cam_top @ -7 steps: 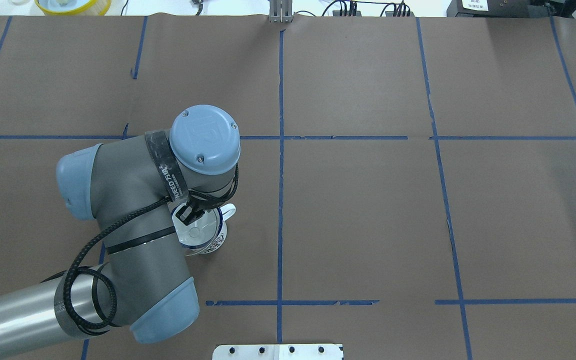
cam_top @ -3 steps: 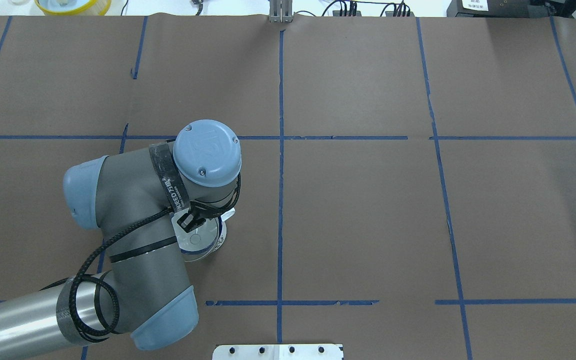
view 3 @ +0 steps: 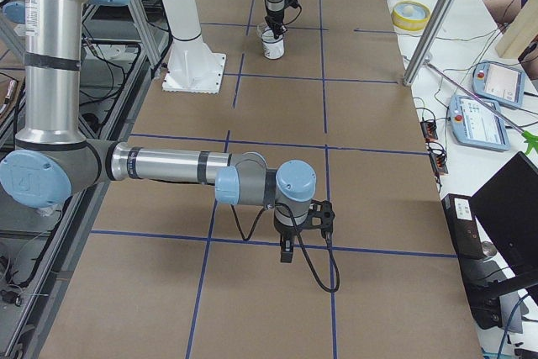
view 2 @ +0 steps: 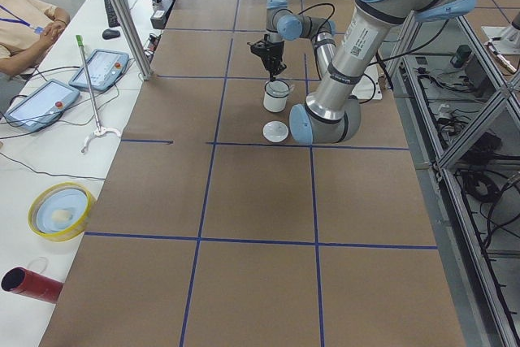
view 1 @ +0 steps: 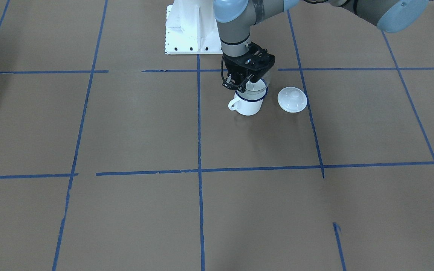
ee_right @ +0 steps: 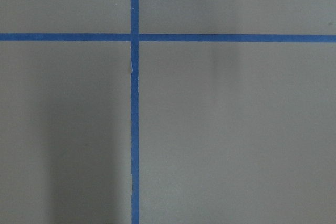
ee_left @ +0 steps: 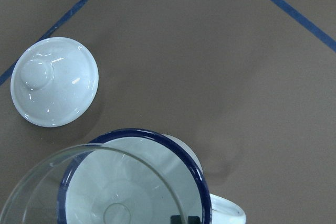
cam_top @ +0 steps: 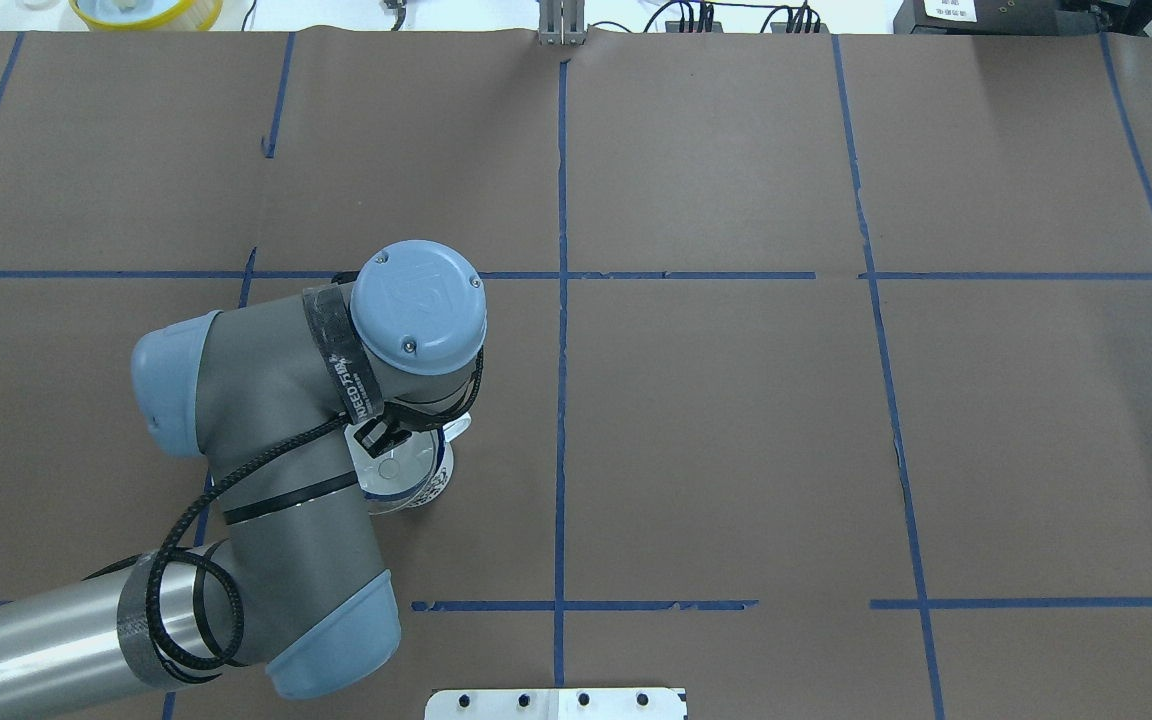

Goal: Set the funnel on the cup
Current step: 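Lower the funnel into the mug's mouth with the left gripper, then open the left gripper and lift it off the funnel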

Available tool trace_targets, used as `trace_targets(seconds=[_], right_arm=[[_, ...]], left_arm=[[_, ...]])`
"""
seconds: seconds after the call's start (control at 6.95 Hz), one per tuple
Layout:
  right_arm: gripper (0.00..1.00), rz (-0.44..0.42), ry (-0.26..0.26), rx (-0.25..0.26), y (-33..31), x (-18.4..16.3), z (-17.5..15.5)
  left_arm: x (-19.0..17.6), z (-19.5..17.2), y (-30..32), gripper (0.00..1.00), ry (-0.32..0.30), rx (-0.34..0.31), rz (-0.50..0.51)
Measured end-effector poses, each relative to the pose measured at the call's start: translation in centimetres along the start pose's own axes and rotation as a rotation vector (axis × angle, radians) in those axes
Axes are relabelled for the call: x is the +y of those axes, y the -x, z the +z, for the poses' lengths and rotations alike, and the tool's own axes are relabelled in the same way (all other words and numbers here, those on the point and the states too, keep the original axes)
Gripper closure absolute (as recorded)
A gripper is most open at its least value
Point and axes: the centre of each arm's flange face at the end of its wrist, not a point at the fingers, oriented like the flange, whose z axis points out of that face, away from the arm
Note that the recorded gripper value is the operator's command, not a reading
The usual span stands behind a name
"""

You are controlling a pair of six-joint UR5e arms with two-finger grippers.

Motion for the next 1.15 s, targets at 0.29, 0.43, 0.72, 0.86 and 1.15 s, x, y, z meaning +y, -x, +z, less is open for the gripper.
trace_targets(seconds=[0.29,0.43,0.72,0.86,1.15], right_arm=[[0.00,0.000,0.000,0.000,0.0,0.0,0.0],[0.00,0.000,0.000,0.000,0.0,0.0,0.0],[0.00,0.000,0.000,0.000,0.0,0.0,0.0],[0.00,0.000,0.000,0.000,0.0,0.0,0.0],[0.00,0.000,0.000,0.000,0.0,0.0,0.0]], left_arm=[[-0.1,0.2,-0.1,1.00,-0.006,0.001,0.021],[-0.1,0.7,-0.3,1.00,-0.009,0.003,0.026],[-0.1,1.4,-0.9,0.45,-0.013,0.013,0.030],[-0.1,1.5,-0.9,0.00,-0.013,0.016,0.031],[-0.2,1.4,-0.7,0.00,-0.013,0.019,0.032]])
